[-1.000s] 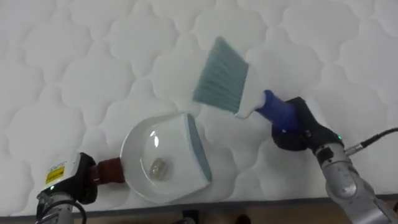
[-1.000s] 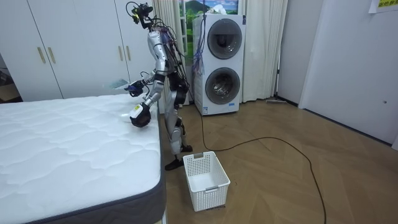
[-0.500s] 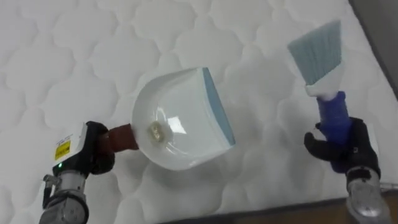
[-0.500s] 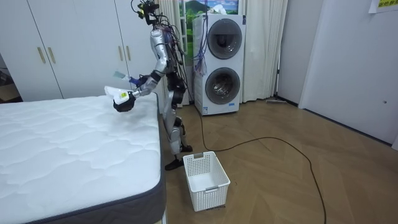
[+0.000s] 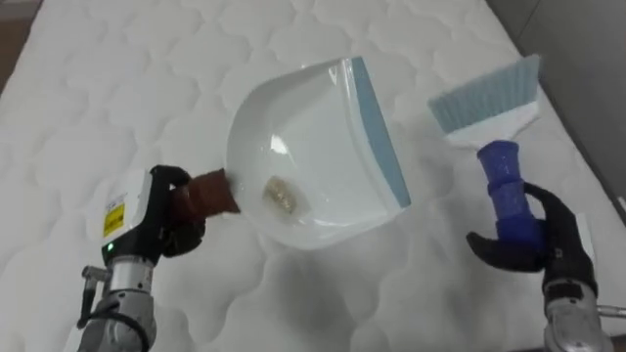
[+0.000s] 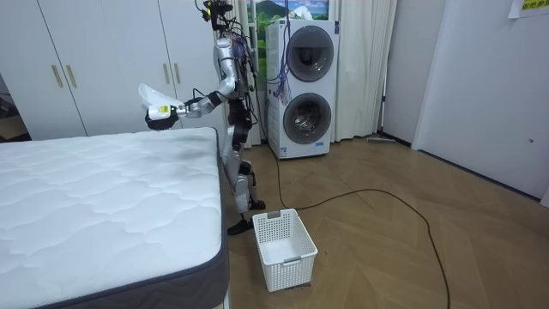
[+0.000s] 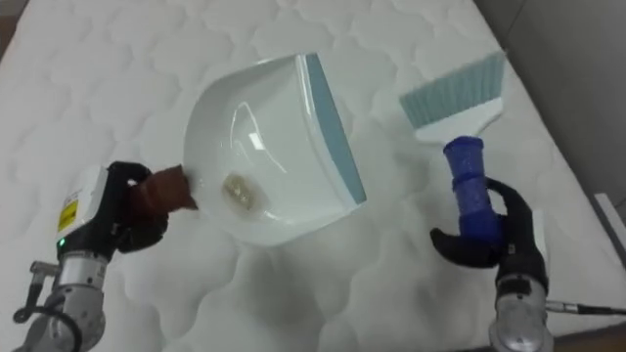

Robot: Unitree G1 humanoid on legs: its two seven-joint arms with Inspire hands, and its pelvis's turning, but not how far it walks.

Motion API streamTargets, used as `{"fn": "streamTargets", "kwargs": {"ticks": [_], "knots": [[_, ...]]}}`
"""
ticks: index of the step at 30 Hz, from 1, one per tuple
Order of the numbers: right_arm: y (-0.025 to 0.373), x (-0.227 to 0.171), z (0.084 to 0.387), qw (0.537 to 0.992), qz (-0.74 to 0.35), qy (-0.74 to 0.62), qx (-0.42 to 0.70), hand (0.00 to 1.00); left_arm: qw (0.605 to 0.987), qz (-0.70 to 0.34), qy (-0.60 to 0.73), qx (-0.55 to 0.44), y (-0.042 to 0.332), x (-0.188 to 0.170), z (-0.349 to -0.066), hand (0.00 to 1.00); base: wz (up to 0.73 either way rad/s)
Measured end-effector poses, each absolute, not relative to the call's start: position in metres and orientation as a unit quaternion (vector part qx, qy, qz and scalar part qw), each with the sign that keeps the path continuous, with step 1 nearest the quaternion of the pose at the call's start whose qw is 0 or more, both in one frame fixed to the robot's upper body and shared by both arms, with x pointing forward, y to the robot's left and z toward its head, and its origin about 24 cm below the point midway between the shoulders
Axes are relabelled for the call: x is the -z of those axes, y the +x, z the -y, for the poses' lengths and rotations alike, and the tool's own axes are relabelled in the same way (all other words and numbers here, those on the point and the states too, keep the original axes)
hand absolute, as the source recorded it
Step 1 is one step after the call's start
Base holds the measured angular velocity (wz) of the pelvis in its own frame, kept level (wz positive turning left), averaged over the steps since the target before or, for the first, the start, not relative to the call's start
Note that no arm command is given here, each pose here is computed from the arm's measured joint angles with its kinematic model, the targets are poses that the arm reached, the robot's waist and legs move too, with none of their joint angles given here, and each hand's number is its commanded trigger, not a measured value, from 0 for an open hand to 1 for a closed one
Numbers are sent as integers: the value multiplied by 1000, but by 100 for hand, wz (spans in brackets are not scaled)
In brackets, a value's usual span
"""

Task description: Clean bed

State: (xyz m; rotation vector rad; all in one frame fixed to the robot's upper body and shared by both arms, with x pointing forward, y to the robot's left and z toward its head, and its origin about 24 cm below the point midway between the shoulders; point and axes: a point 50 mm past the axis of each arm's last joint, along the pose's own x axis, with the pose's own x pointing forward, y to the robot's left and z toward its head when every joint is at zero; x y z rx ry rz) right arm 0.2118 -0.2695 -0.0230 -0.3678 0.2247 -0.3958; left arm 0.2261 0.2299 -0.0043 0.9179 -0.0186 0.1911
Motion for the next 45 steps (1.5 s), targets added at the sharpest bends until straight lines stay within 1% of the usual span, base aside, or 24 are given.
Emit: {"fn": "streamTargets", "kwargs": {"ticks": [6,12,20,25,29,35,41,45], "knots": [[221,2,260,966,-58,-167,186,0,901,36,420,-106,227,-9,-227,100,-3],[221,1,259,966,-54,-170,184,0,905,44,410,-106,224,-11,-222,100,0],[224,-7,254,970,-34,-165,176,0,904,61,409,-113,225,-20,-222,100,0],[226,-8,242,970,-22,-180,161,0,904,75,403,-120,225,-27,-222,100,-1],[227,-10,241,971,-18,-178,161,0,907,78,393,-129,225,-27,-221,100,0],[233,-33,229,976,35,-164,139,0,908,67,390,-139,220,-24,-225,100,5],[233,-35,228,976,41,-163,139,0,908,61,390,-142,217,-22,-227,100,16],[234,-37,226,970,50,-199,131,0,908,62,384,-158,217,-24,-228,100,20]]}}
